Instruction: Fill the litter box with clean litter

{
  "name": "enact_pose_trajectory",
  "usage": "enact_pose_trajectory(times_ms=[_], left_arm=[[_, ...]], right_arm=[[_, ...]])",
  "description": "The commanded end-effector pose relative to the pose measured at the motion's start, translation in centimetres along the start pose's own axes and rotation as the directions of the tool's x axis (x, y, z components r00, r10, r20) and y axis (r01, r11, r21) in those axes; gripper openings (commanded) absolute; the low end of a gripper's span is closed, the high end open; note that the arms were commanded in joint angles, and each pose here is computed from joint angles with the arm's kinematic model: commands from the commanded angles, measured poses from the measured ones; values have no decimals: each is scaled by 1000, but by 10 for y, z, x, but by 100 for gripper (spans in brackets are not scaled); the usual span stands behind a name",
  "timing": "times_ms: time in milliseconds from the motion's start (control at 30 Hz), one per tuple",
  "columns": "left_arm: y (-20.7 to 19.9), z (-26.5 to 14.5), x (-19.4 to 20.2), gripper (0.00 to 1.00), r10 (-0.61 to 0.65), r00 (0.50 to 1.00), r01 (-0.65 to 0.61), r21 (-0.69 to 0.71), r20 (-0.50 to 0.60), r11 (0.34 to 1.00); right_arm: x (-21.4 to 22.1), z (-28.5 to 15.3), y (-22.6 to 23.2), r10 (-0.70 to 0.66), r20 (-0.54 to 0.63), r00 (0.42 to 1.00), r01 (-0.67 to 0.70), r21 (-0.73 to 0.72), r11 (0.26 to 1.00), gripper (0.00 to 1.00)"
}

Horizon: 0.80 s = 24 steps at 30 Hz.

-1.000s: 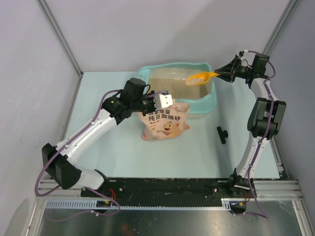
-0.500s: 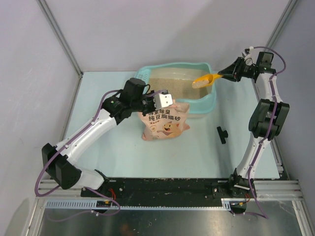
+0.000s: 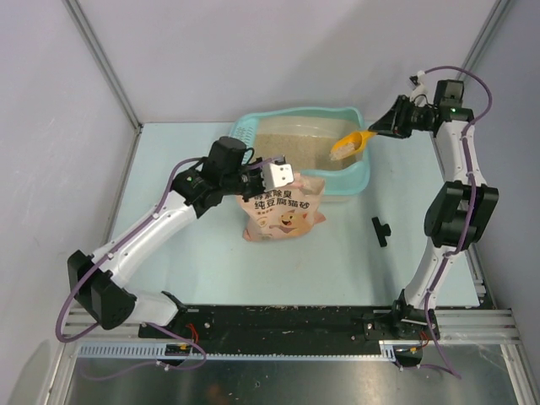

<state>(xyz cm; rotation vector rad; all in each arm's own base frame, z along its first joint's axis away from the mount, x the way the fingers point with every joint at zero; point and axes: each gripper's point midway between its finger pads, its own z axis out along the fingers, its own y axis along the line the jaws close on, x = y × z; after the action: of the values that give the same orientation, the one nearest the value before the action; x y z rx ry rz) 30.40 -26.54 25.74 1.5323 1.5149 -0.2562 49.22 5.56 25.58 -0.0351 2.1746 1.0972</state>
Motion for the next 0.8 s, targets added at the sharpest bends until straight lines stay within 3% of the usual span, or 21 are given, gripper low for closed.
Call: enact_pose_trajectory(times_ms=[0, 133, 233, 533, 633, 767], left_arm=[[15, -23, -38, 0, 50, 989, -39, -83, 140, 996], [11, -22, -33, 0, 42, 990, -32, -76, 134, 997], [9, -22, -31, 0, 34, 991, -25, -71, 130, 997], [14, -24, -30, 0, 32, 992, -21, -95, 119, 995], [15, -26, -31, 0, 35, 992, -22, -102, 121, 995], [15, -27, -33, 0, 38, 992, -25, -103, 124, 994]], right_arm=[[1, 7, 38, -125, -7, 992, 125, -5, 992, 0], [-1, 35, 41, -26, -16, 1000, 25, -64, 998, 0], [-10, 61, 44, -31, -11, 999, 30, -94, 995, 0], [-36, 142, 73, -155, 51, 987, 161, -170, 972, 0], [-43, 162, 64, -220, 89, 972, 229, -119, 966, 0], [-82, 148, 65, -417, 193, 888, 409, 83, 909, 0]])
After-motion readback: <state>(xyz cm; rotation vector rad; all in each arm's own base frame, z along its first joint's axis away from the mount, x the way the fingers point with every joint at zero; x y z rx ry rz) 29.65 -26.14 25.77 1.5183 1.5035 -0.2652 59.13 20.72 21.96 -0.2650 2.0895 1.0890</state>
